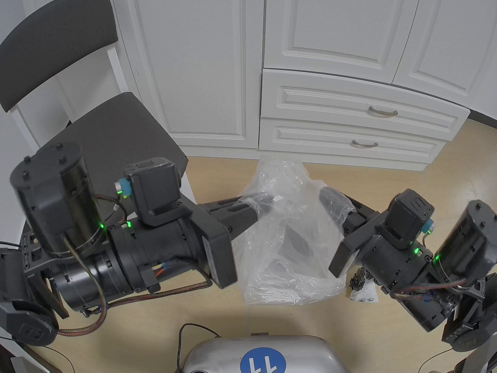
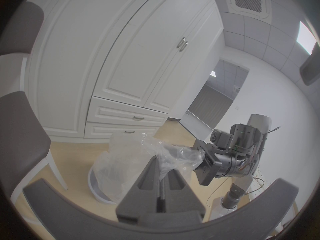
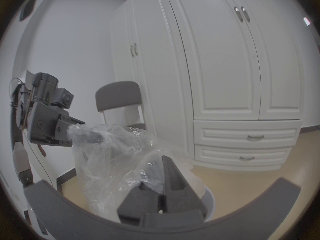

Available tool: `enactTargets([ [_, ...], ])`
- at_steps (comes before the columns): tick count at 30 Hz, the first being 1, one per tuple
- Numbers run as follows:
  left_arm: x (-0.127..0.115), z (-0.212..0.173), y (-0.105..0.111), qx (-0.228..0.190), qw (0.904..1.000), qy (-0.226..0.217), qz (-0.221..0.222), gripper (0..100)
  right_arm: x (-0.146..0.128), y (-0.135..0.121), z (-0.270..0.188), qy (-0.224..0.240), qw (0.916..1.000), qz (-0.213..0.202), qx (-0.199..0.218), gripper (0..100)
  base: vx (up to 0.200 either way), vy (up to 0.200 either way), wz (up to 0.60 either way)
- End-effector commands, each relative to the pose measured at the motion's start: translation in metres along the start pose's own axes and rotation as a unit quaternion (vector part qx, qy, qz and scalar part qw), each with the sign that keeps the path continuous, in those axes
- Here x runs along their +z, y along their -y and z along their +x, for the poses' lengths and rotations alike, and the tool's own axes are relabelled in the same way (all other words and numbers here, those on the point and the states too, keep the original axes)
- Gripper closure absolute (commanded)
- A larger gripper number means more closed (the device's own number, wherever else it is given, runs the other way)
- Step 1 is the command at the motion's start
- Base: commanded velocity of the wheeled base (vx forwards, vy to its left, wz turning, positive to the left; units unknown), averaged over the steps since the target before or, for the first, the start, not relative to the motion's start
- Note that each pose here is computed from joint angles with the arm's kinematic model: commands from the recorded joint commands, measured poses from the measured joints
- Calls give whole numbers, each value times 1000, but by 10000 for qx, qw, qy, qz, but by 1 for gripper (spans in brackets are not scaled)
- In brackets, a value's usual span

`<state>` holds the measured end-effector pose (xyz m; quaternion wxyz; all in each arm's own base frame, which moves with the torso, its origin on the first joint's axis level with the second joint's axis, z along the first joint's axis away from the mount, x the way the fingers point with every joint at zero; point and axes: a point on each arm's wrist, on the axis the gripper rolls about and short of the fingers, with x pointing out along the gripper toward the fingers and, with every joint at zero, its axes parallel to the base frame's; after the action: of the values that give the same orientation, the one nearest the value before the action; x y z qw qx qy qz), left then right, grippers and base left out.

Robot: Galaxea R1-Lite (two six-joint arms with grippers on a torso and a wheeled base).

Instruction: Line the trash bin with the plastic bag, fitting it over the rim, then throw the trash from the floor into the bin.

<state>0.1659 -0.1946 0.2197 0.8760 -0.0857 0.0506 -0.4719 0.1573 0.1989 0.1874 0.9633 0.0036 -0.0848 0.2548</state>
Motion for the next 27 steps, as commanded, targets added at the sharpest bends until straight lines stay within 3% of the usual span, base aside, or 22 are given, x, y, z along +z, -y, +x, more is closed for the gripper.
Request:
enactTargets([
  [1, -17, 33, -31, 445, 9980, -267, -372, 100, 14, 29, 37, -326, 9931, 797, -797, 100, 0, 0, 0],
  [3, -18, 43, -34, 457, 9968, -248, -600, 100, 16, 43, 46, -588, 9877, 989, -1062, 100, 0, 0, 0],
  [5, -21, 55, -37, 478, 9945, -254, -902, 100, 22, 56, 54, -870, 9776, 1440, -1266, 100, 0, 0, 0],
  [6, -22, 55, -37, 480, 9942, -260, -926, 100, 22, 56, 55, -894, 9768, 1470, -1273, 100, 0, 0, 0],
  [8, -29, 66, -39, 485, 9917, -353, -1139, 100, 30, 68, 56, -1307, 9653, 1992, -1067, 100, 0, 0, 0],
  [12, -43, 81, -45, 543, 9889, -513, -1282, 100, 32, 82, 62, -1724, 9501, 2436, -903, 100, 0, 0, 0],
  [18, -60, 102, -53, 602, 9832, -592, -1617, 100, 21, 88, 70, -1917, 9438, 2491, -1017, 100, 0, 0, 0],
  [27, -79, 114, -60, 647, 9822, -671, -1631, 100, 1, 91, 79, -2195, 9378, 2451, -1110, 100, 0, 0, 0],
])
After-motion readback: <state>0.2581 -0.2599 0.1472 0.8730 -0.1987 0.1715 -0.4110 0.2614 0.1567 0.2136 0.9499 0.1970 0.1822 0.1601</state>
